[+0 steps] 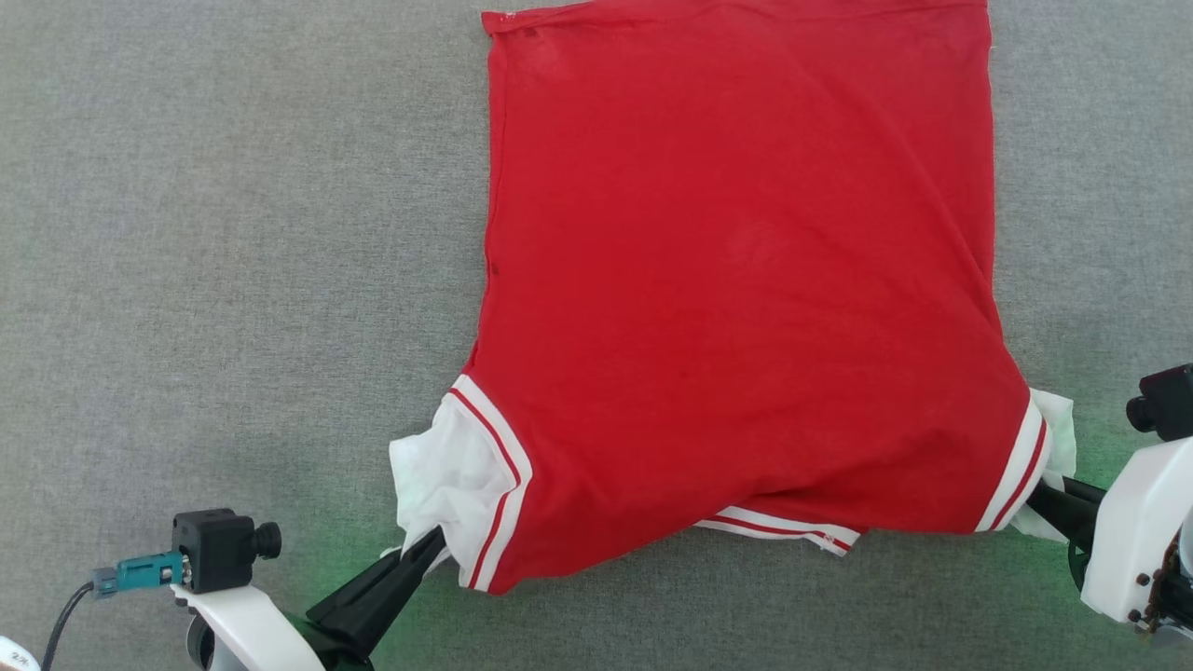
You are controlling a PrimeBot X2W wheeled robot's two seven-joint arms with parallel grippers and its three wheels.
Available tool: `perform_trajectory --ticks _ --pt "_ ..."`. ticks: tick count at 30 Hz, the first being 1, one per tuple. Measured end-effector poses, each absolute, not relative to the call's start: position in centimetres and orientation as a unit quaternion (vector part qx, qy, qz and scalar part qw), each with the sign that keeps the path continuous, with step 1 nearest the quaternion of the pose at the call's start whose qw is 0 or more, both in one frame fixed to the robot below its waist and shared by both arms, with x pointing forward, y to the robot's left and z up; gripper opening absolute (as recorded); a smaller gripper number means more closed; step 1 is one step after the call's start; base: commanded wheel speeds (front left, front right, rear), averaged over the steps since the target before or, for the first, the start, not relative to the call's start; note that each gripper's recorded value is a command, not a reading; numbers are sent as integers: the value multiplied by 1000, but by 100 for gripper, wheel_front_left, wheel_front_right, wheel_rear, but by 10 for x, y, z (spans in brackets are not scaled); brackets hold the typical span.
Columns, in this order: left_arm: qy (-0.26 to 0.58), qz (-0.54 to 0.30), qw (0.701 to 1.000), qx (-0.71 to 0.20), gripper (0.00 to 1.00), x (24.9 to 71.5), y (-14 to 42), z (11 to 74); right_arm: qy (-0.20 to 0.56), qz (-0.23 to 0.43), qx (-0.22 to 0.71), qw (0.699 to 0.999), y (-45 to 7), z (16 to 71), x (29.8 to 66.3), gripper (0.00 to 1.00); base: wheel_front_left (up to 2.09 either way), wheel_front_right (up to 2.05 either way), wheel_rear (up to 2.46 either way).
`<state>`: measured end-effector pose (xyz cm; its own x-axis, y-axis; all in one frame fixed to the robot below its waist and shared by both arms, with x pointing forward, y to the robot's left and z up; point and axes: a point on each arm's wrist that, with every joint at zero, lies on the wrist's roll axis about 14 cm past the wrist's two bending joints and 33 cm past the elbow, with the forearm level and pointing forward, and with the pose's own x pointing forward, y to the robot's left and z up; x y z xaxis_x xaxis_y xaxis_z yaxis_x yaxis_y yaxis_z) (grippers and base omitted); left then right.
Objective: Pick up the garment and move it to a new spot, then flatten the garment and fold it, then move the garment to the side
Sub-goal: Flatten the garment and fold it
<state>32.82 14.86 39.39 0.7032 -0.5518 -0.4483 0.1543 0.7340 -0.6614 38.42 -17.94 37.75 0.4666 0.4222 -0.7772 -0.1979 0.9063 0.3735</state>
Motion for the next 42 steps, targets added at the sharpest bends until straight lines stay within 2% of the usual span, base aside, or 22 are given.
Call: perform_trajectory --ticks 5,7,8,14,18,22,23,25,29,35,42 --pt "329 -199 873 -299 0 329 150 389 479 181 109 852 -180 376 385 0 0 0 0" --pt "329 -200 874 -298 0 329 149 389 470 183 104 857 -179 377 388 34 0 0 0" --pt "327 -201 874 -298 0 330 148 389 463 184 98 861 -179 379 391 100 0 0 0" --pt "324 -208 875 -294 0 332 146 391 430 168 73 884 -197 399 407 100 0 0 0" --pt "314 -209 877 -298 0 336 146 396 380 166 75 907 -204 433 433 100 0 0 0" --pt "310 -214 877 -299 0 339 144 398 331 157 47 929 -218 473 476 100 0 0 0" --pt "304 -216 880 -293 0 343 145 399 314 156 40 936 -217 486 500 100 0 0 0" --pt "299 -216 883 -291 0 347 147 400 306 151 15 940 -217 493 524 100 0 0 0" --pt "291 -220 884 -292 0 349 144 404 324 149 9 934 -207 488 564 100 0 0 0" --pt "292 -218 884 -292 0 356 143 398 397 139 -16 907 -188 451 613 100 0 0 0" --pt "310 -202 881 -294 0 355 148 384 463 119 -56 876 -175 402 649 100 0 0 0"
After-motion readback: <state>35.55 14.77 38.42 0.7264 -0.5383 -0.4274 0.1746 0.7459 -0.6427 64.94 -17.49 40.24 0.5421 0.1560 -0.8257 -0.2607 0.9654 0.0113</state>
